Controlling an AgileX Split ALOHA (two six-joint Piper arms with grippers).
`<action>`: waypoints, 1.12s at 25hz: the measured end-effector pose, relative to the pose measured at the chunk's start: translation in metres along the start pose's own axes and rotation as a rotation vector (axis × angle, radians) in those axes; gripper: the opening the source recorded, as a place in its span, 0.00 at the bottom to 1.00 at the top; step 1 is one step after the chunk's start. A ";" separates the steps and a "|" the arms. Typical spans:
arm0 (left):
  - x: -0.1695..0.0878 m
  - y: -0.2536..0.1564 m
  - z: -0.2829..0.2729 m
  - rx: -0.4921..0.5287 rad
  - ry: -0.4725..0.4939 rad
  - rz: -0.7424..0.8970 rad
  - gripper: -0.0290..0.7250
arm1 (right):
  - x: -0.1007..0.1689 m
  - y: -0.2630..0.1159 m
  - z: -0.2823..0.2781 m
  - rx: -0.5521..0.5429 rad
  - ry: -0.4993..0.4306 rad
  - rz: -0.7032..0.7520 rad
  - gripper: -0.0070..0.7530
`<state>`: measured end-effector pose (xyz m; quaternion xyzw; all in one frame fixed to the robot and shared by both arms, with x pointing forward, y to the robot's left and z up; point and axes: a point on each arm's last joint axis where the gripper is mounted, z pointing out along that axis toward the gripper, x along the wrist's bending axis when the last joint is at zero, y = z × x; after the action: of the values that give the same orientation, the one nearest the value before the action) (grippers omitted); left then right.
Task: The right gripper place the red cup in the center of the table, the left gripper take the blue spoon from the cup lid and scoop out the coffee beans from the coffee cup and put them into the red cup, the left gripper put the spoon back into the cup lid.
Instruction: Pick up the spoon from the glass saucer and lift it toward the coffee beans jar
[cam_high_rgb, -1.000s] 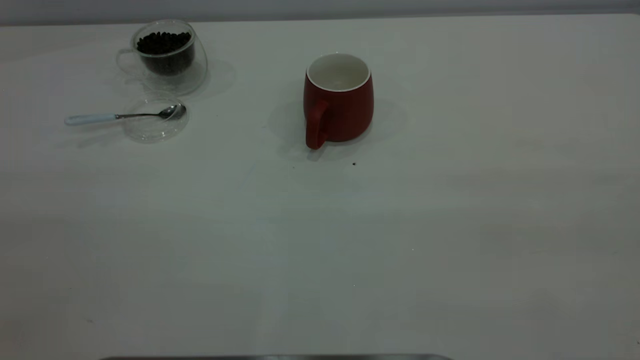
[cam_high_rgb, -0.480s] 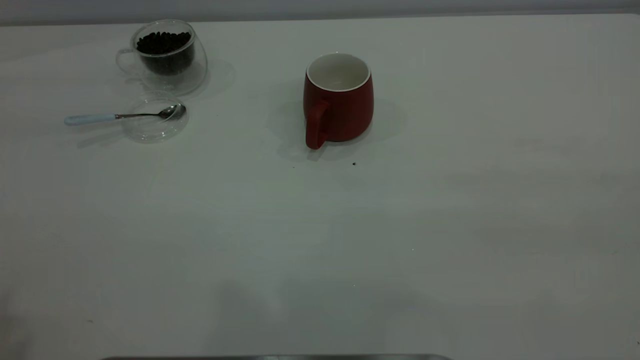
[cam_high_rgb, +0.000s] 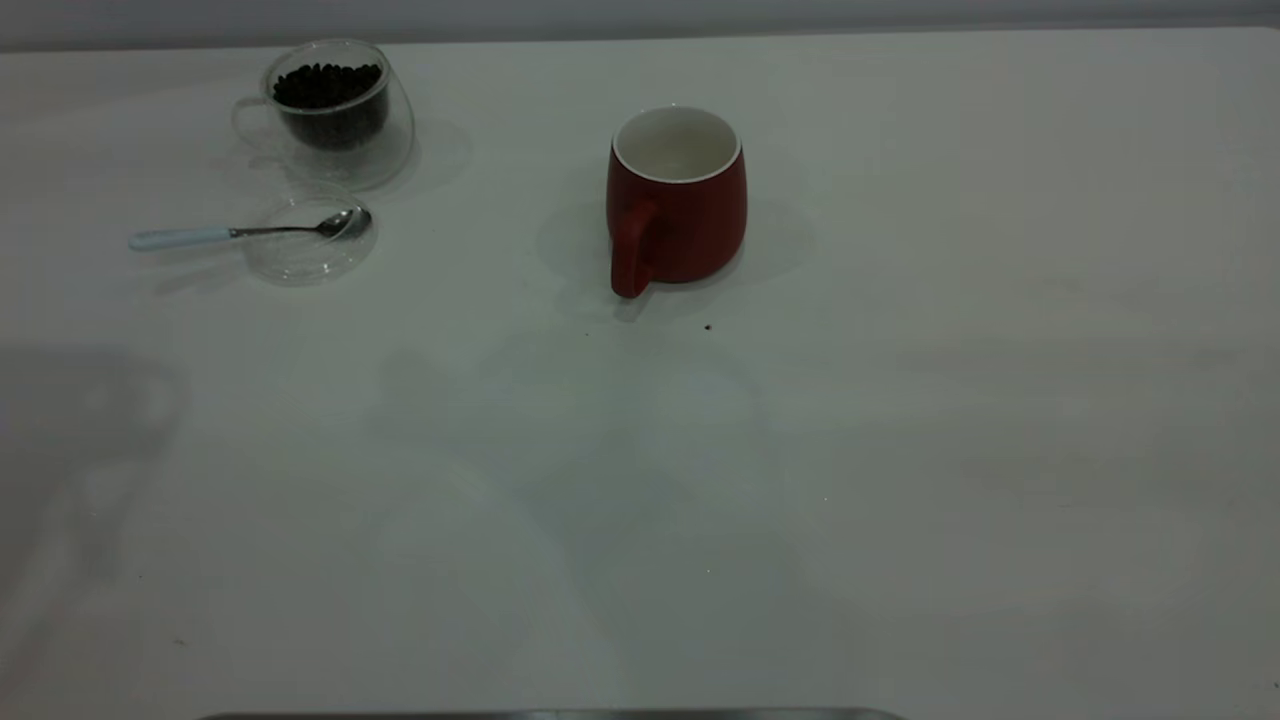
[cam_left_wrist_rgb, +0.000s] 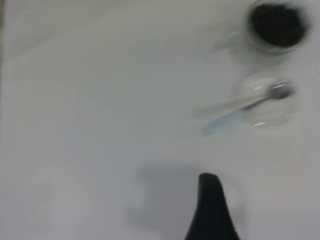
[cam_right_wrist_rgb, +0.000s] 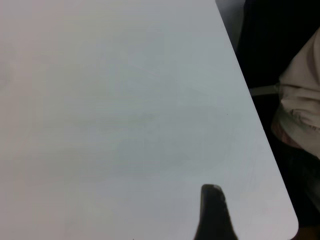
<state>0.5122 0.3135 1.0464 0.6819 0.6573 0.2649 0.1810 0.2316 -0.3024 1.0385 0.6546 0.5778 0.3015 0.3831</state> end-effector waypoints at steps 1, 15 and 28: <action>0.008 0.005 0.007 0.023 0.029 0.003 0.84 | 0.000 0.000 0.000 0.000 0.000 0.000 0.73; 0.109 0.000 0.097 0.318 0.093 -0.386 0.83 | 0.000 0.000 0.000 0.000 0.000 0.000 0.73; 0.072 -0.038 0.230 0.327 -0.544 -0.335 0.83 | 0.000 0.000 0.000 0.000 0.000 0.000 0.73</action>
<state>0.6194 0.4110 0.8500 0.6301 0.7215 -0.0684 0.2788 0.2316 -0.3024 1.0385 0.6546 0.5778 0.3015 0.3831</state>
